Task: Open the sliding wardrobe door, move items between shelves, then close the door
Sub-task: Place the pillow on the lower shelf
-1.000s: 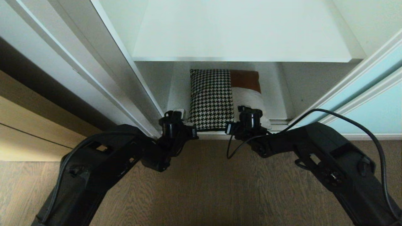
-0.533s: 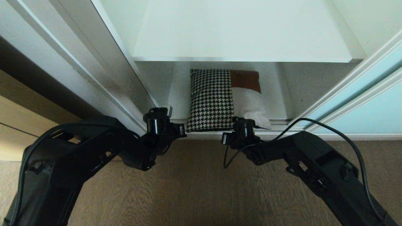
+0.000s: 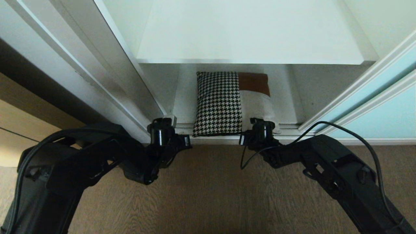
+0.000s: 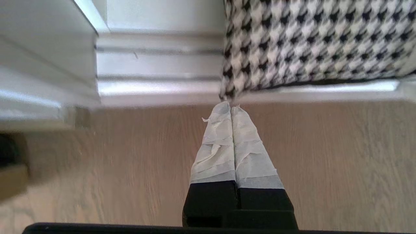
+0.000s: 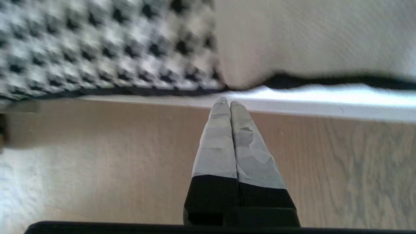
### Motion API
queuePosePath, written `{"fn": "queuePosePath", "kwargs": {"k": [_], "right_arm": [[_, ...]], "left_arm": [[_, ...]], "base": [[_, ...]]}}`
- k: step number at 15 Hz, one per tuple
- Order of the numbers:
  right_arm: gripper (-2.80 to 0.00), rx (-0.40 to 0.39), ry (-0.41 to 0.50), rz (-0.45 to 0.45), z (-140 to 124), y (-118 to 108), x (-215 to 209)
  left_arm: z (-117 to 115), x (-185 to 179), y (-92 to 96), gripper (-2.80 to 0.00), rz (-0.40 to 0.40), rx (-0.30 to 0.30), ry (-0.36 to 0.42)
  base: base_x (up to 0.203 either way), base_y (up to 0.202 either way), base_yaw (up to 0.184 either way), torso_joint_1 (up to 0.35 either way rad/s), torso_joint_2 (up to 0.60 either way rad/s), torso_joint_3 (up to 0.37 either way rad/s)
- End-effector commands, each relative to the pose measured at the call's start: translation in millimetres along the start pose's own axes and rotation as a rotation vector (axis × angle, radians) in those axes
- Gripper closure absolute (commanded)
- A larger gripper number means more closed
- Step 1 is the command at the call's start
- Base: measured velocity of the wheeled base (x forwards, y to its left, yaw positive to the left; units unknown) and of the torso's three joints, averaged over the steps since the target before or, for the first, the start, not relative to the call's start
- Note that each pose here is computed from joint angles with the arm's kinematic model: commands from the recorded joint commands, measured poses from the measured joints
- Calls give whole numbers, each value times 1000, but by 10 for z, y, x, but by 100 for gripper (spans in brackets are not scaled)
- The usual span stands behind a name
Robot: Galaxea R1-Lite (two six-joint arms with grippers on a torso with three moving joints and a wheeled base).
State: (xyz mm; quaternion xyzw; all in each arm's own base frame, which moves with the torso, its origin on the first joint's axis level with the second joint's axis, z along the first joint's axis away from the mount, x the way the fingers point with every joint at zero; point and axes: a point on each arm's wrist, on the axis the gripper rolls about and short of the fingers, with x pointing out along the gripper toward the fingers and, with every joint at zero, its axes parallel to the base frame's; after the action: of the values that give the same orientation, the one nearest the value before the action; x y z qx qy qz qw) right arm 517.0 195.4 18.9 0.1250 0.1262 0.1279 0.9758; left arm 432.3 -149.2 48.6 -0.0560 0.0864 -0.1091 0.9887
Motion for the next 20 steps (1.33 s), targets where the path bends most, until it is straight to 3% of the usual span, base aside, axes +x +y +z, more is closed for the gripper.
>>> {"fn": "queuePosePath", "kwargs": {"k": [1, 5, 9, 13, 14, 16, 20], "right_arm": [[0, 5, -33, 3, 152, 14, -37], [0, 12, -102, -62, 192, 72, -51], [0, 9, -85, -79, 132, 109, -84], [0, -1, -45, -58, 49, 262, -158], [0, -2, -44, -50, 36, 306, -162], [0, -3, -37, -42, -9, 346, -156], [0, -3, -24, -32, -86, 399, -151]], "left_arm": [[-60, -42, -47, 0, -9, -9, 19], [-113, -232, -198, 0, 19, 13, 53], [-16, -683, -286, 0, 11, 56, 110], [-318, -979, -174, 0, 122, 97, 211], [-346, -1053, -148, 0, 132, 95, 202], [-248, -1123, -146, 0, 128, 60, 76], [122, -1310, -143, 0, 168, 44, -92]], "base": [[0, 0, 0, 0, 0, 0], [0, 0, 0, 0, 0, 0], [0, 0, 0, 0, 0, 0], [0, 0, 0, 0, 0, 0], [0, 0, 0, 0, 0, 0], [0, 0, 0, 0, 0, 0], [0, 0, 0, 0, 0, 0]]}}
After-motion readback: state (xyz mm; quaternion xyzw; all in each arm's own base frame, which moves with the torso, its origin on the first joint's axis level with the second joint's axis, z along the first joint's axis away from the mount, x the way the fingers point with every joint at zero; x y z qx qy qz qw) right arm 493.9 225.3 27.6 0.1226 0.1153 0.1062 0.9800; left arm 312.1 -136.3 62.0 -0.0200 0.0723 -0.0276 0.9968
